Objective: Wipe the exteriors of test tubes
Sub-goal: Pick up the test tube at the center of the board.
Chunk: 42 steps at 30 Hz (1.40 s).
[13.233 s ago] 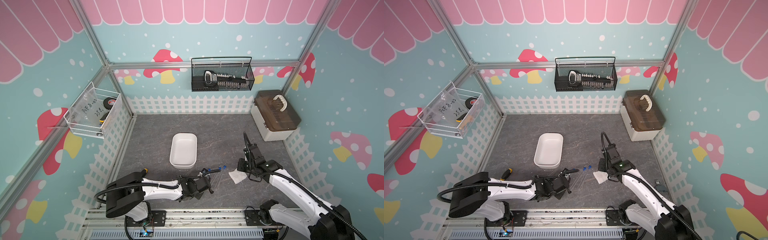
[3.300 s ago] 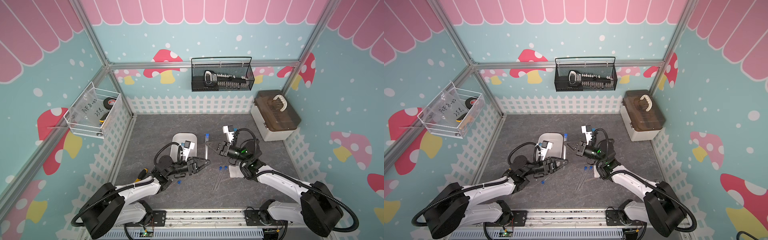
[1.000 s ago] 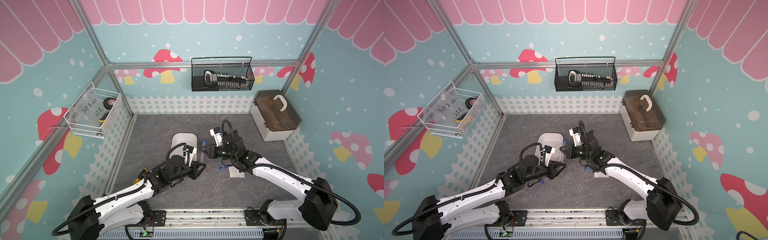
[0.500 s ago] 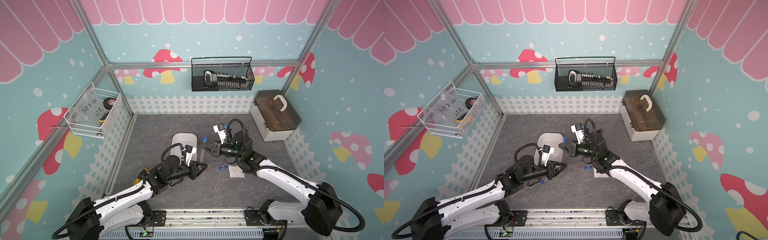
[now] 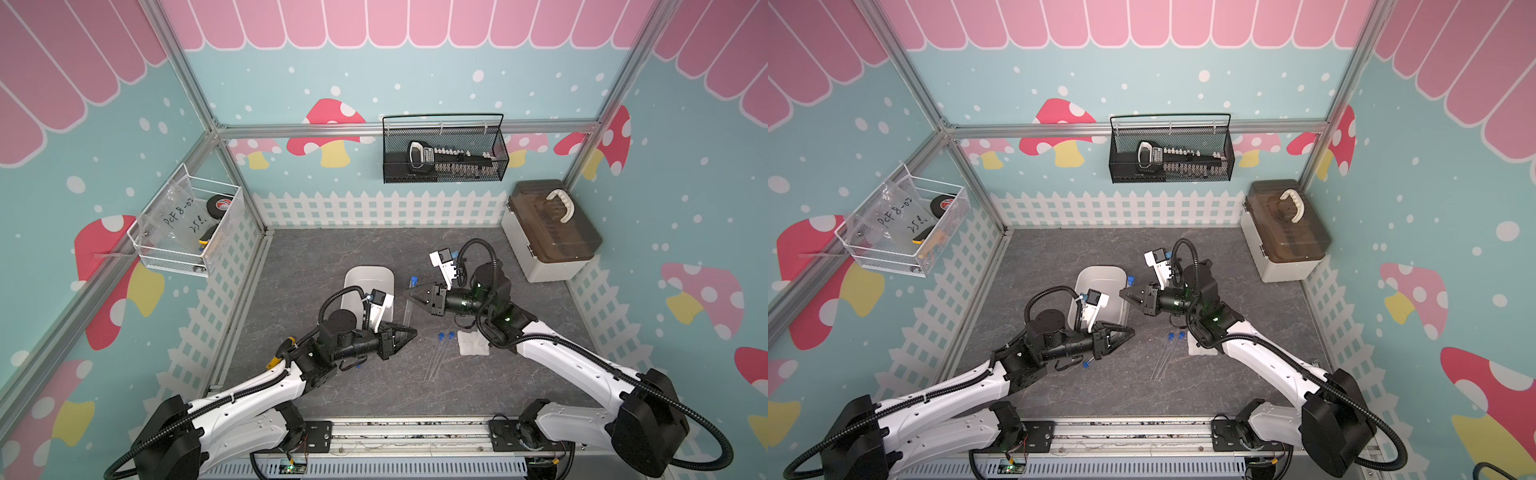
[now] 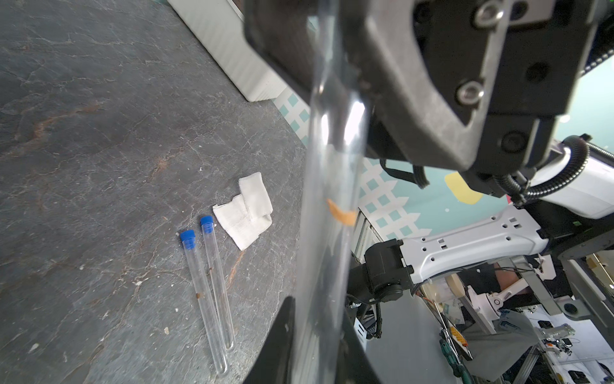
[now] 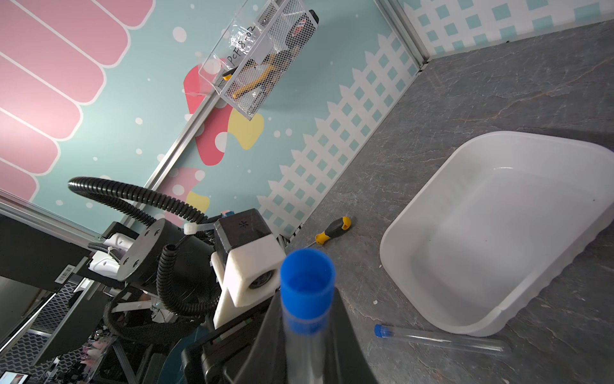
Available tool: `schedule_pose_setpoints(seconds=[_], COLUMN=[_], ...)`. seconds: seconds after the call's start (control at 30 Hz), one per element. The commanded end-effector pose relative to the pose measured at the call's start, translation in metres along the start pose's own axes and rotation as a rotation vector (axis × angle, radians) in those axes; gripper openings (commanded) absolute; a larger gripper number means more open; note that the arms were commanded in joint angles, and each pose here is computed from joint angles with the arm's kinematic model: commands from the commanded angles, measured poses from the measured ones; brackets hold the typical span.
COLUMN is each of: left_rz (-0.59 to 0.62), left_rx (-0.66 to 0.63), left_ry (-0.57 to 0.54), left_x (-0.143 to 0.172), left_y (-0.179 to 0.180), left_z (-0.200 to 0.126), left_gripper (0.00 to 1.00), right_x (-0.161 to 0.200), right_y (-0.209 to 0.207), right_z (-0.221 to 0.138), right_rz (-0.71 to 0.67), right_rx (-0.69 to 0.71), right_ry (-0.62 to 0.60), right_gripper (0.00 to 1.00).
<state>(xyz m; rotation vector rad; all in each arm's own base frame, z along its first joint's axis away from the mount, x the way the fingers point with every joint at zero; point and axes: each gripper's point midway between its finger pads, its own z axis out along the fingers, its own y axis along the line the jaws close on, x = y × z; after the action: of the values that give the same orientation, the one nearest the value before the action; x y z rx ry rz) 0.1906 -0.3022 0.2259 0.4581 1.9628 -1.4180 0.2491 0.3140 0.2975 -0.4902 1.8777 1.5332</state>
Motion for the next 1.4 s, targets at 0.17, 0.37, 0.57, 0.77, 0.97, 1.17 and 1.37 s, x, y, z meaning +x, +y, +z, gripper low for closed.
schedule_pose_setpoints(seconds=[0.17, 0.37, 0.57, 0.77, 0.97, 1.17, 1.37], left_rz=[-0.015, -0.017, -0.041, -0.030, -0.011, -0.011, -0.017], left_rx=[0.009, -0.007, -0.093, -0.239, -0.341, -0.356, -0.345], left_ry=[-0.006, -0.004, -0.013, -0.078, -0.070, -0.034, -0.014], left_x=[0.000, -0.001, -0.001, -0.010, -0.011, -0.005, 0.000], left_y=[0.001, 0.003, 0.020, 0.043, 0.058, 0.064, 0.064], left_z=[-0.002, -0.001, 0.000, -0.010, -0.014, -0.010, -0.007], left_gripper=[0.19, 0.08, 0.08, 0.10, 0.10, 0.10, 0.10], right_x=[0.005, 0.007, 0.006, 0.005, 0.054, 0.113, 0.126], right_y=[0.006, 0.003, -0.012, -0.041, -0.112, -0.161, -0.181], right_z=[-0.007, -0.007, -0.010, -0.049, -0.131, -0.191, -0.217], right_rz=[-0.023, -0.020, -0.018, -0.015, 0.073, 0.180, 0.163], right_rx=[-0.037, -0.029, 0.076, 0.371, 0.926, 1.284, 1.467], right_ry=[0.025, 0.038, 0.025, -0.053, 0.034, 0.157, 0.214], right_gripper=[0.11, 0.11, 0.75, 0.99, 0.91, 0.72, 0.58])
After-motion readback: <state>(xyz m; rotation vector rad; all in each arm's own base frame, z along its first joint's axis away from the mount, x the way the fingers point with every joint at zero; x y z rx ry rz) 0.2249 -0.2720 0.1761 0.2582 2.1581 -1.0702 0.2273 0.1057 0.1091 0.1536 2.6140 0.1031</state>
